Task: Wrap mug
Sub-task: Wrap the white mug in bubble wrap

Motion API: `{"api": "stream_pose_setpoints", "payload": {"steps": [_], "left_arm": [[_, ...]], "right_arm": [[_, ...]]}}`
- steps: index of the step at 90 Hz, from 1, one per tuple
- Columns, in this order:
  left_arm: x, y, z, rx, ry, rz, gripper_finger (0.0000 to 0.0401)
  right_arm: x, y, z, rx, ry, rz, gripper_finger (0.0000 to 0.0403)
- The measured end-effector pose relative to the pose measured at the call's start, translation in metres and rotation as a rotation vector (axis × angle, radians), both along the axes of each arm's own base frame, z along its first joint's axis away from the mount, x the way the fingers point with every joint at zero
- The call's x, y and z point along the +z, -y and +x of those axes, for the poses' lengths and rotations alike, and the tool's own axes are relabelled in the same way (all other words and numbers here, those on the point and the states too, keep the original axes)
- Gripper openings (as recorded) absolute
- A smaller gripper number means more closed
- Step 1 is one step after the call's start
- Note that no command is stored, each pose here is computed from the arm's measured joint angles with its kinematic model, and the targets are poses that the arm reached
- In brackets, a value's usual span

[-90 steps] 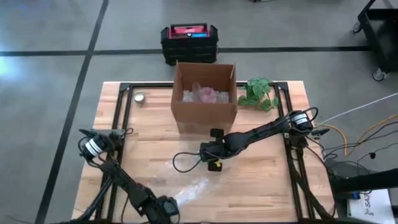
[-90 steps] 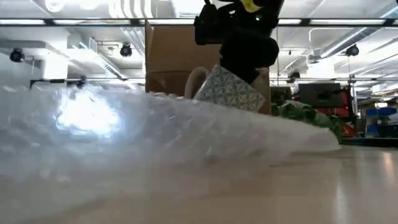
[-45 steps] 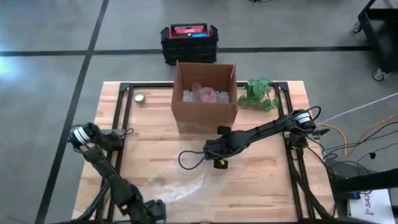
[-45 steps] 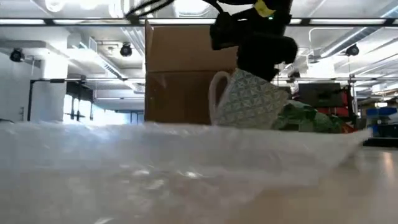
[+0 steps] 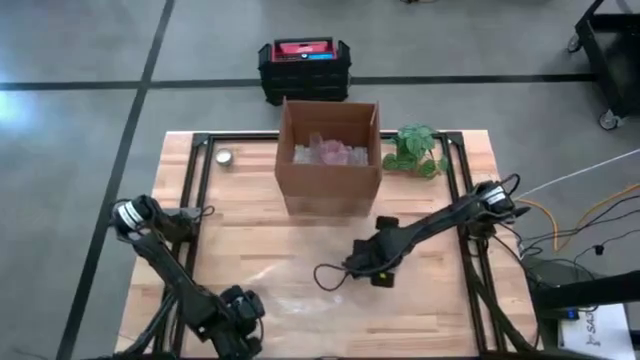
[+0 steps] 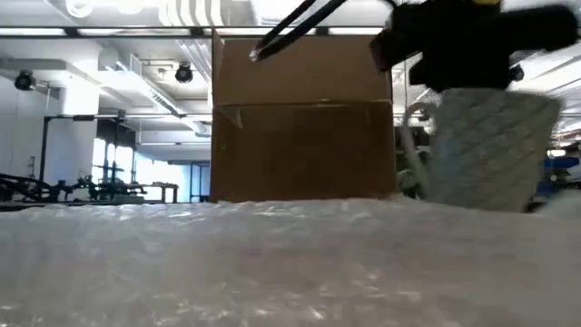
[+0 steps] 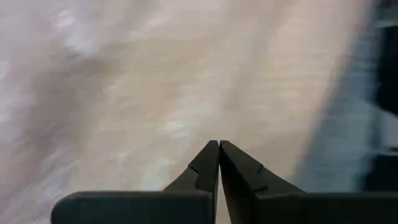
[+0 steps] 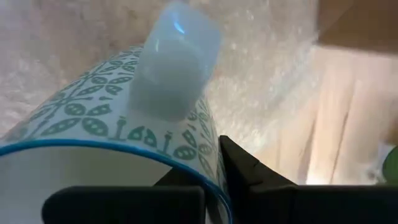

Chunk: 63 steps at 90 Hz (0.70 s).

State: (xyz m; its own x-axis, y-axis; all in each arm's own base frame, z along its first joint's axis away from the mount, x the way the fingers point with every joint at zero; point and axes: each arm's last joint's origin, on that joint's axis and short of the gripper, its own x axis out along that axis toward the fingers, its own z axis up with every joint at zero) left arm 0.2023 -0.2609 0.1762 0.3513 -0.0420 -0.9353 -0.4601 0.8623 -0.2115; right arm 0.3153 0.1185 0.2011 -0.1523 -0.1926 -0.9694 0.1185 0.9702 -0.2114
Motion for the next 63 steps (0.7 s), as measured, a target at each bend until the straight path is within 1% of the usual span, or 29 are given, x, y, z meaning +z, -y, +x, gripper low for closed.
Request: {"api": "stream_pose_setpoints", "payload": {"steps": [12,23,29,38,44,51,56,63], "left_arm": [[-0.007,-0.009,0.006,0.036,-0.033,0.061,0.0000],[-0.015,-0.021,0.012,0.044,-0.039,0.106,0.0000],[-0.022,-0.031,0.014,0.047,-0.060,0.135,0.0000],[-0.033,-0.048,0.017,0.044,-0.095,0.181,0.0000],[-0.038,-0.060,0.020,0.031,-0.110,0.211,0.0000],[-0.043,-0.073,0.025,0.000,-0.128,0.253,0.0000],[-0.043,-0.083,0.030,-0.023,-0.134,0.300,0.0000],[-0.038,-0.095,0.038,-0.047,-0.107,0.347,0.0000]], "right_arm": [[0.016,-0.006,-0.013,0.008,-0.012,0.031,0.0000],[0.029,-0.005,-0.015,-0.009,0.061,0.053,0.0000],[0.035,-0.004,-0.015,0.006,0.103,0.062,0.0000],[0.037,-0.009,-0.004,0.044,0.224,0.117,0.0000],[0.036,-0.012,0.003,0.074,0.280,0.142,0.0000],[0.032,-0.016,0.012,0.138,0.341,0.172,0.0000],[0.028,-0.020,0.021,0.183,0.391,0.187,0.0000],[0.022,-0.022,0.029,0.232,0.423,0.196,0.0000]]}}
